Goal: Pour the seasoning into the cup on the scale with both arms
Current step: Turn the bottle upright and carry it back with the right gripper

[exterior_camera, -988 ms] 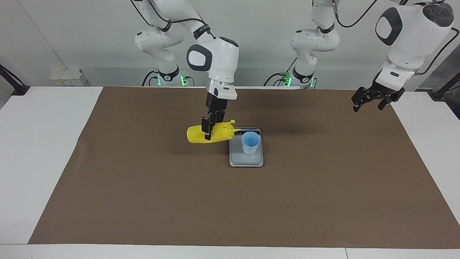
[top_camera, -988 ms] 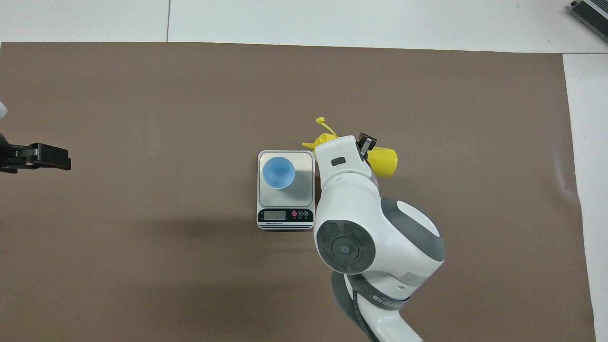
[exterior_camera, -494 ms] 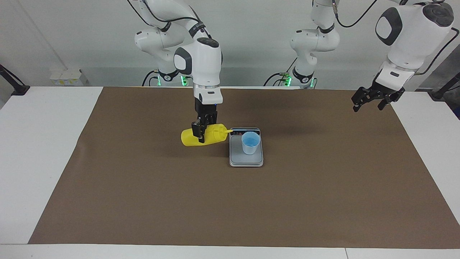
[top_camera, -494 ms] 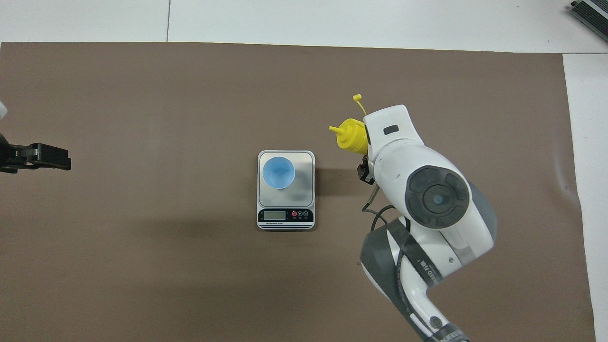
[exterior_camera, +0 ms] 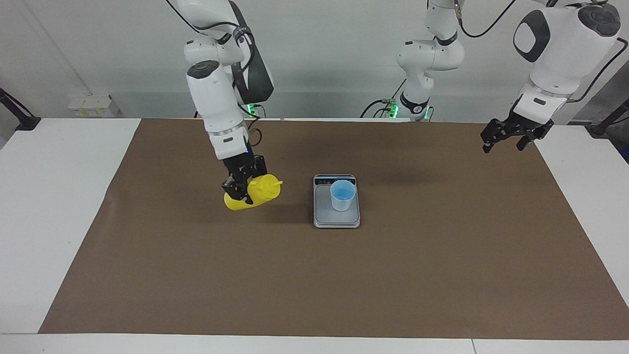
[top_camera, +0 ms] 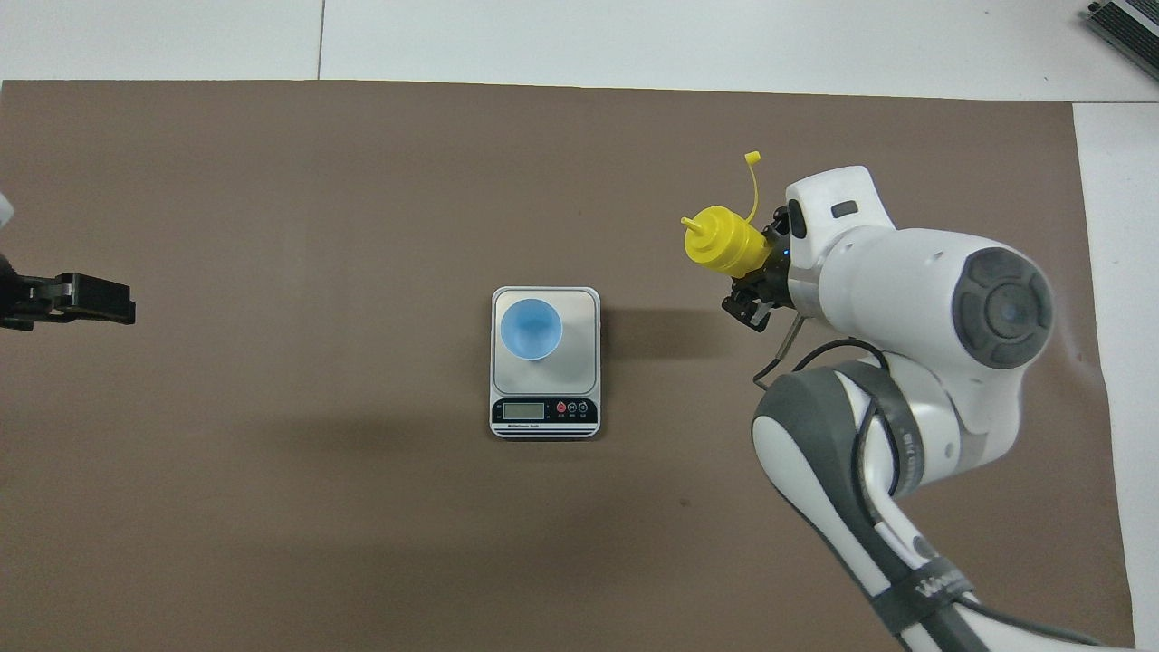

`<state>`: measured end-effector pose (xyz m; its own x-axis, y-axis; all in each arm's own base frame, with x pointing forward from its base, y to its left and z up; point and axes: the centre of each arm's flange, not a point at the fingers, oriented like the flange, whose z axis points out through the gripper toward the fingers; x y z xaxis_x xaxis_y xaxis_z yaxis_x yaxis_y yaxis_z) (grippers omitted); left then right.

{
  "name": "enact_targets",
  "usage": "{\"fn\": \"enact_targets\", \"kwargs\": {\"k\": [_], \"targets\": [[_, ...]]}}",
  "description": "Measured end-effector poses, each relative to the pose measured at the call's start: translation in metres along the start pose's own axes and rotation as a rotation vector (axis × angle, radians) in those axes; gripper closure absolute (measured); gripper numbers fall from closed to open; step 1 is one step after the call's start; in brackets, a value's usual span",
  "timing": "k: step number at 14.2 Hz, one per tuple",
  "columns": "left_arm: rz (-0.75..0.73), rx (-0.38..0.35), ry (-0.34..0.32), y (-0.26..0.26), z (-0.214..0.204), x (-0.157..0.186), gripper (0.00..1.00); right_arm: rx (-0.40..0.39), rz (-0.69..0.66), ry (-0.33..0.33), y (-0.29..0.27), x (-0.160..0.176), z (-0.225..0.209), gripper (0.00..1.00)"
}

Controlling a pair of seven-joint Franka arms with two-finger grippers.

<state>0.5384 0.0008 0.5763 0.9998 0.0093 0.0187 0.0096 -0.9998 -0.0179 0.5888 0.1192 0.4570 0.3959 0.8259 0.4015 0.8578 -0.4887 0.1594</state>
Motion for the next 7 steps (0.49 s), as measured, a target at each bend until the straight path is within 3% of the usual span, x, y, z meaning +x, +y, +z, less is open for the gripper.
{"fn": "enact_targets", "kwargs": {"k": [3, 7], "targets": [[0.0, 0.0, 0.0, 0.0, 0.0, 0.0, 0.0, 0.067, 0.062, 0.142, 0.025, -0.049, 0.007, 0.57], [0.0, 0.0, 0.0, 0.0, 0.0, 0.0, 0.0, 0.114, 0.107, 0.239, 0.041, -0.093, 0.026, 0.57]]}}
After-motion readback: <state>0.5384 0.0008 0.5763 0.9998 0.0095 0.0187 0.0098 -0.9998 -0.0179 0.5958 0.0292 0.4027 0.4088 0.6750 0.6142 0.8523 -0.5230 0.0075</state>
